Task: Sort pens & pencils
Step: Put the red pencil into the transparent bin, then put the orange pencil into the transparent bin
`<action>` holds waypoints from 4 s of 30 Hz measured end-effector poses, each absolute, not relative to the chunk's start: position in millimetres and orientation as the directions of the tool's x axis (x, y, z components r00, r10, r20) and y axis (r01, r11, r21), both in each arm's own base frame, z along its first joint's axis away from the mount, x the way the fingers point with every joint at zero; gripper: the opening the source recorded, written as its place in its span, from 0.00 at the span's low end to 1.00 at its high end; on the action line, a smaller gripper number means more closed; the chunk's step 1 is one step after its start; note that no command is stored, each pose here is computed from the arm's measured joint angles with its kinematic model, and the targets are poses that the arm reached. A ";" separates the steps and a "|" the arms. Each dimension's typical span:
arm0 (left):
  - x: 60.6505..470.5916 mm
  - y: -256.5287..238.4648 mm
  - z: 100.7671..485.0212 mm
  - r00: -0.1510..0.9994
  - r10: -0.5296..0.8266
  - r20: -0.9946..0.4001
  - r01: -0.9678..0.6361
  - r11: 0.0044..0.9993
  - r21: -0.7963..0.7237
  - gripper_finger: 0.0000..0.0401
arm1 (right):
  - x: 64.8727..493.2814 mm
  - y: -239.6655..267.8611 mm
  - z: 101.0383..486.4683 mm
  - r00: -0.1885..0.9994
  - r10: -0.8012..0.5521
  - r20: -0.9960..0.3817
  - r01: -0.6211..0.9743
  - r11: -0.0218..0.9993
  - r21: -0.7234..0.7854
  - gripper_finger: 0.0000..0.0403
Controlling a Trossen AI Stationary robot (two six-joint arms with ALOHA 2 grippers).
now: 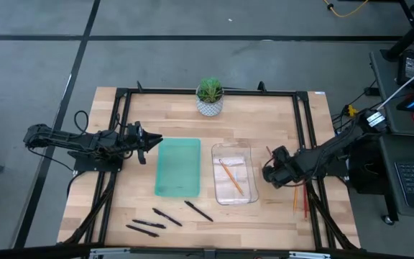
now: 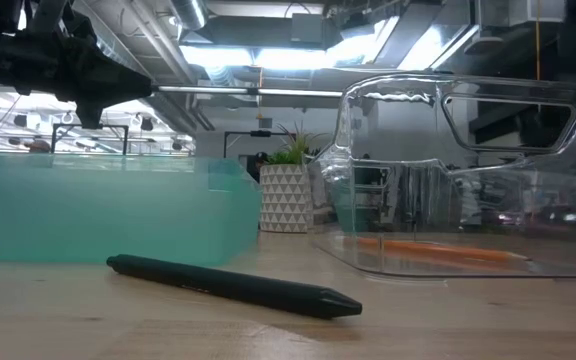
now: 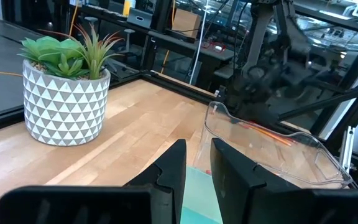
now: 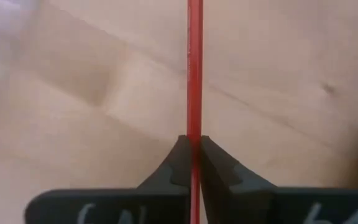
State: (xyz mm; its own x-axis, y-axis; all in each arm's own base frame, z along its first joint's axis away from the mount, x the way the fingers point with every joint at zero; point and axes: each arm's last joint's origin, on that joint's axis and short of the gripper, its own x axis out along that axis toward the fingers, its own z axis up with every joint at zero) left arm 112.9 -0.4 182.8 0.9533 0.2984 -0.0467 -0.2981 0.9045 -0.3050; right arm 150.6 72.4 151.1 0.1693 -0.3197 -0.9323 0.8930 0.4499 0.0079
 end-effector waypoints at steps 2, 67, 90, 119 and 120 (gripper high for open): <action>112.9 -0.4 182.8 0.953 0.298 -0.047 -0.298 0.905 -0.305 0.17 | 149.9 72.0 160.3 0.182 -0.327 -0.927 0.892 0.452 0.016 0.03; 112.8 -0.4 178.3 0.950 0.298 -0.091 -0.311 0.903 -0.296 0.17 | 173.1 63.1 254.3 0.517 -0.176 -0.838 0.777 0.507 0.373 0.40; 112.9 -0.4 178.9 0.951 0.298 -0.084 -0.309 0.903 -0.299 0.17 | 114.3 144.6 209.5 0.009 -0.116 -0.993 0.941 0.337 -0.031 0.40; 112.9 -0.4 179.0 0.951 0.298 -0.084 -0.309 0.904 -0.297 0.17 | 119.4 144.6 126.2 -0.178 -0.036 -0.983 0.950 0.256 -0.181 0.40; 112.9 -0.4 179.0 0.951 0.298 -0.084 -0.309 0.903 -0.297 0.17 | 121.1 145.4 128.1 -0.175 -0.042 -0.984 0.950 0.254 -0.180 0.40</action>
